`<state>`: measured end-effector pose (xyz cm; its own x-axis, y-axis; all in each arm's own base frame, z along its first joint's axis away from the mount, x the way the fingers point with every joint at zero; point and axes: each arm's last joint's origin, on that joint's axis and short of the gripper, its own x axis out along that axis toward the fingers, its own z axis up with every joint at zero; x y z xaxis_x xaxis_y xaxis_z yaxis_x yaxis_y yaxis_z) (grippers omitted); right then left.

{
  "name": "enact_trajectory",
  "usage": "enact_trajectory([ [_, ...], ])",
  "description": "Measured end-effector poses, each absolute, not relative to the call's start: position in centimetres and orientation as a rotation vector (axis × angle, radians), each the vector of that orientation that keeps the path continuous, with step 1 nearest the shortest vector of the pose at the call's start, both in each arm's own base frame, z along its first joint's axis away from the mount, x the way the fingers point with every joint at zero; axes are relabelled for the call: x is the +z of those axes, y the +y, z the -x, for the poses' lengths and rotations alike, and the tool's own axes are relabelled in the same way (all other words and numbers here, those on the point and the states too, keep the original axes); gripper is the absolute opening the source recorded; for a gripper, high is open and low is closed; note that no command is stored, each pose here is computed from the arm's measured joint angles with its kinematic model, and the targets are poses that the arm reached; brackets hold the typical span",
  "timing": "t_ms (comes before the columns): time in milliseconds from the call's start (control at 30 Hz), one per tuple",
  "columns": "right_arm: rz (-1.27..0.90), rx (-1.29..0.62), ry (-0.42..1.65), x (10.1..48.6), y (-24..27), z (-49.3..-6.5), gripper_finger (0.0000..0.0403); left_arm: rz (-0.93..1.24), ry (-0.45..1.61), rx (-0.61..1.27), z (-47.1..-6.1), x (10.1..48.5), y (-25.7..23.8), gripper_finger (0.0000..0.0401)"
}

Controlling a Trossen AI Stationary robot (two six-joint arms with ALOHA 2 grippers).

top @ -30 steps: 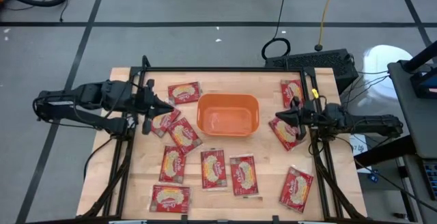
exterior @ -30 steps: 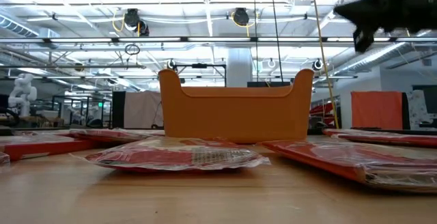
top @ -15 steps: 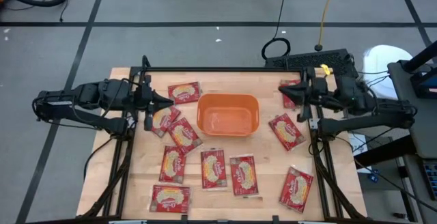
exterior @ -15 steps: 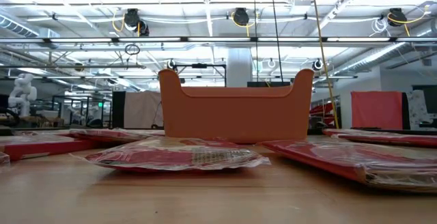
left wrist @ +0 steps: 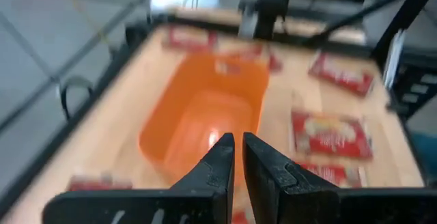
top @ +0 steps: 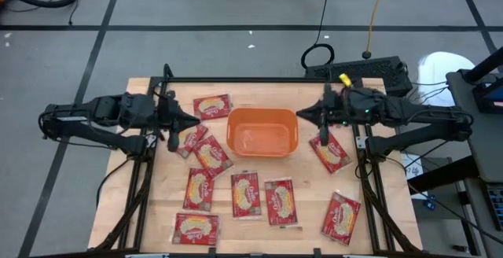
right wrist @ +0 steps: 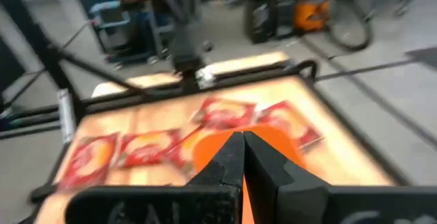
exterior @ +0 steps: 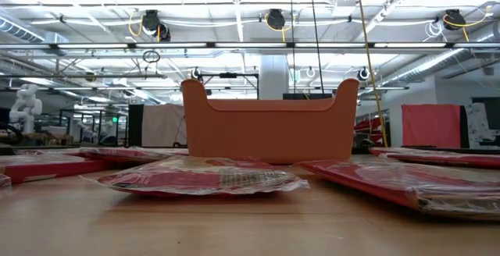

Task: Sort popcorn bags into baskets
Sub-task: Put the red popcorn bag into the orange bin

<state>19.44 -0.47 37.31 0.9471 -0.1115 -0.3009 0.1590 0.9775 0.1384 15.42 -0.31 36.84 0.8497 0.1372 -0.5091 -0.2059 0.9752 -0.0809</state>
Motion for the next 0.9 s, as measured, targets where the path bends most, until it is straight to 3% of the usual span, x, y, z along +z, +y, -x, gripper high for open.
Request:
enact_trajectory([
  [267,-0.249,-0.127,0.369,34.1,0.3,-19.9,0.0,0.232,0.863,0.244,-17.2,33.3,-1.4,0.0037],
  [567,-0.254,-0.047,0.392,32.0,2.0,-20.0,0.0,0.121,1.203,0.231,-19.8,29.3,-3.9,0.0044],
  [900,-0.233,0.017,0.383,31.1,3.2,-19.9,0.0,-0.178,1.408,0.298,-22.5,24.2,-7.9,0.0168],
])
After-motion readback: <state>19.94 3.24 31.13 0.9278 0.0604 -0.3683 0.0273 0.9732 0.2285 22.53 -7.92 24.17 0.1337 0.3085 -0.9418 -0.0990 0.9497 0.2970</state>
